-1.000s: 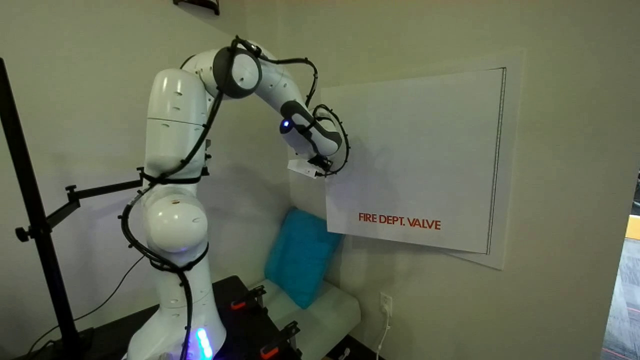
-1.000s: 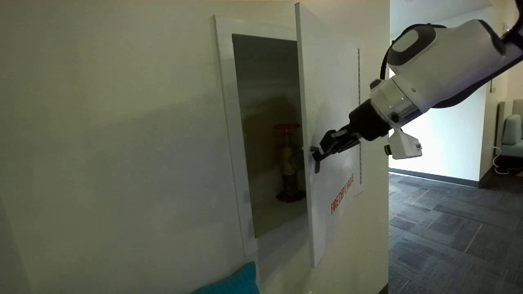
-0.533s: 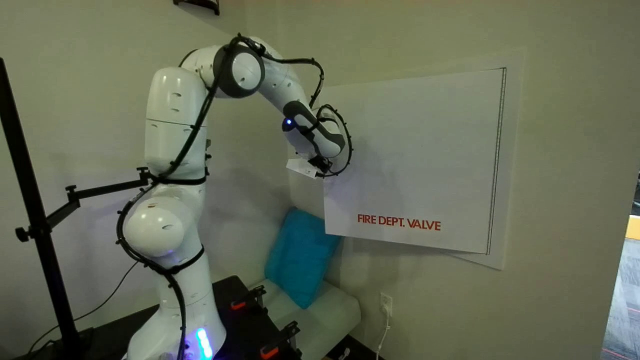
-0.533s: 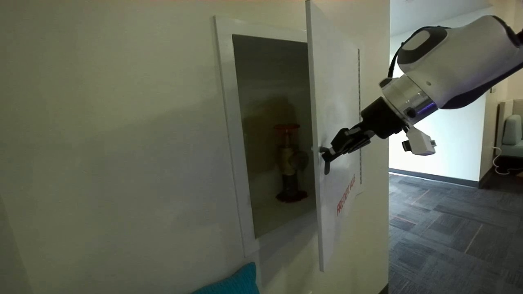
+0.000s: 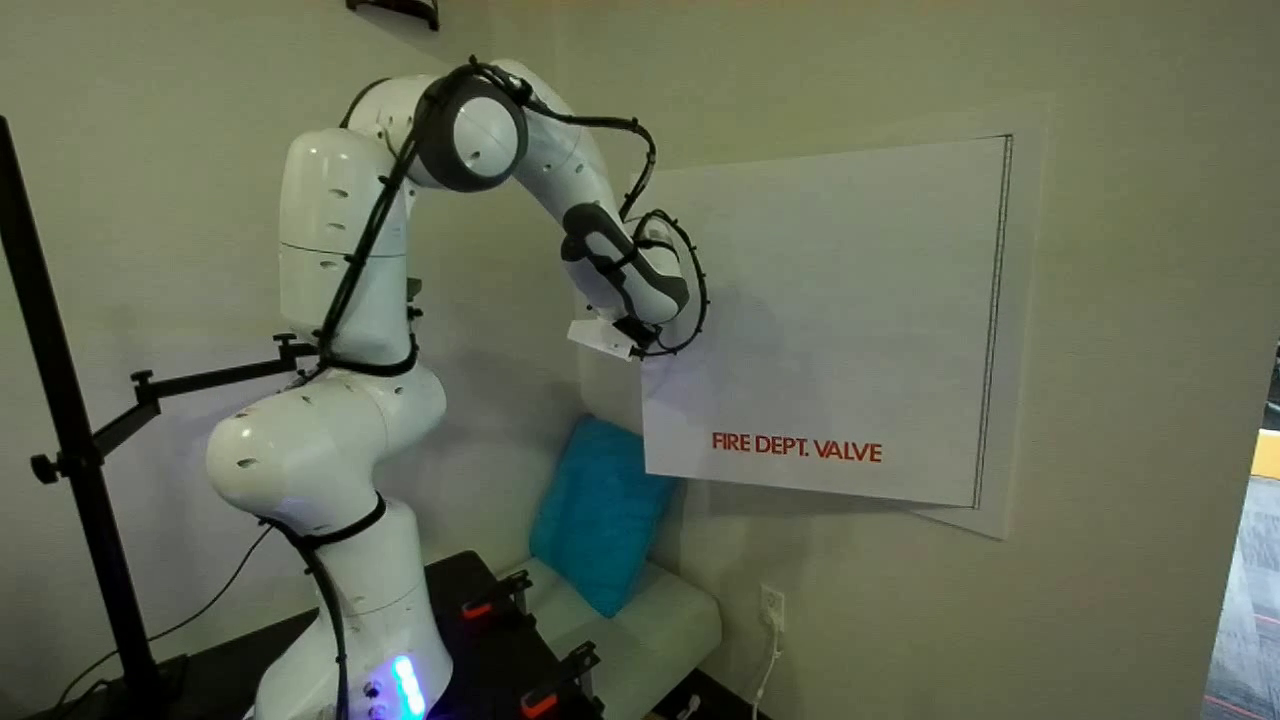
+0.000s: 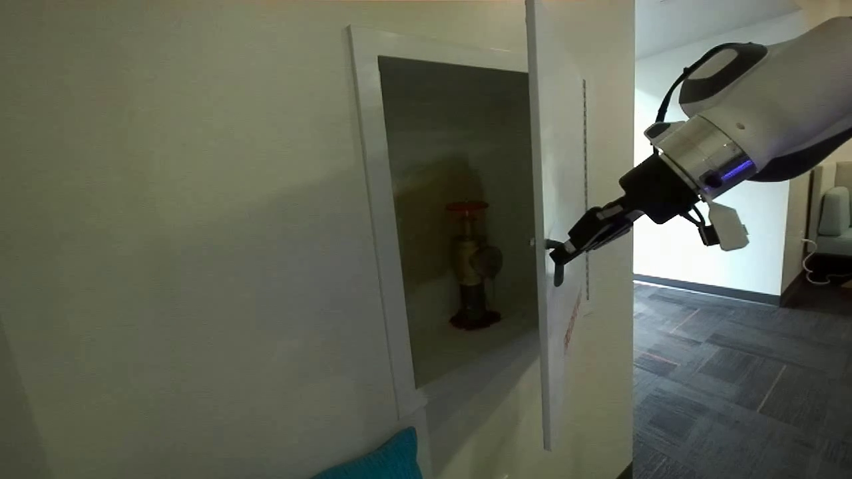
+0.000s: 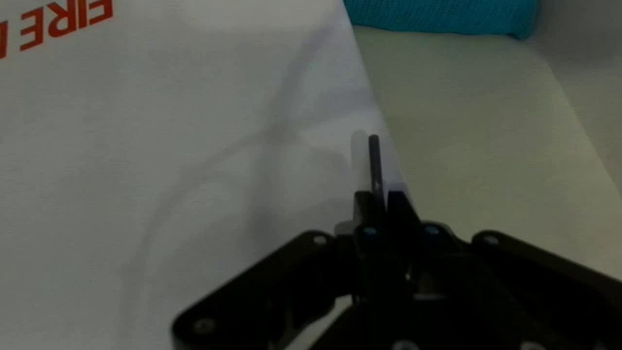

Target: Open the door

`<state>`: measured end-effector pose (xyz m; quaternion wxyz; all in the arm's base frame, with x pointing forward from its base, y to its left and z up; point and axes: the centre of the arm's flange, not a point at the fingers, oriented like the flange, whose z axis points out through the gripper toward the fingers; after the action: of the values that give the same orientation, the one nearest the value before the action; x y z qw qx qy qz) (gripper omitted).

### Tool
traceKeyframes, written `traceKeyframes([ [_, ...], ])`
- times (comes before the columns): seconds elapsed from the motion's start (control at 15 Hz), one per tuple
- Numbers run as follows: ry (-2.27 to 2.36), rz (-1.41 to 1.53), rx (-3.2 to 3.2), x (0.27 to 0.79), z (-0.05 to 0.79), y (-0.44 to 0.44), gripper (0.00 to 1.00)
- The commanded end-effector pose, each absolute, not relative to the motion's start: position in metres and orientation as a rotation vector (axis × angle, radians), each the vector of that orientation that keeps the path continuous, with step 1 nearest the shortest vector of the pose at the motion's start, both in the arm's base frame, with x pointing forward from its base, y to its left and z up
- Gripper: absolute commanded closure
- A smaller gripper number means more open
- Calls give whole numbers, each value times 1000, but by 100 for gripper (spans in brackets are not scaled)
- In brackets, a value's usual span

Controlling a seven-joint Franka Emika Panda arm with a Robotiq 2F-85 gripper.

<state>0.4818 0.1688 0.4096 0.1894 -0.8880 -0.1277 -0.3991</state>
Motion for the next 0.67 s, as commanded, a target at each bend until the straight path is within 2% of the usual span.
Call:
traceKeyframes([
  [0.0, -338, -1273, -2421, 418, 429, 127, 97],
  [0.6, -340, -1379, -2376, 363, 417, 92, 97],
])
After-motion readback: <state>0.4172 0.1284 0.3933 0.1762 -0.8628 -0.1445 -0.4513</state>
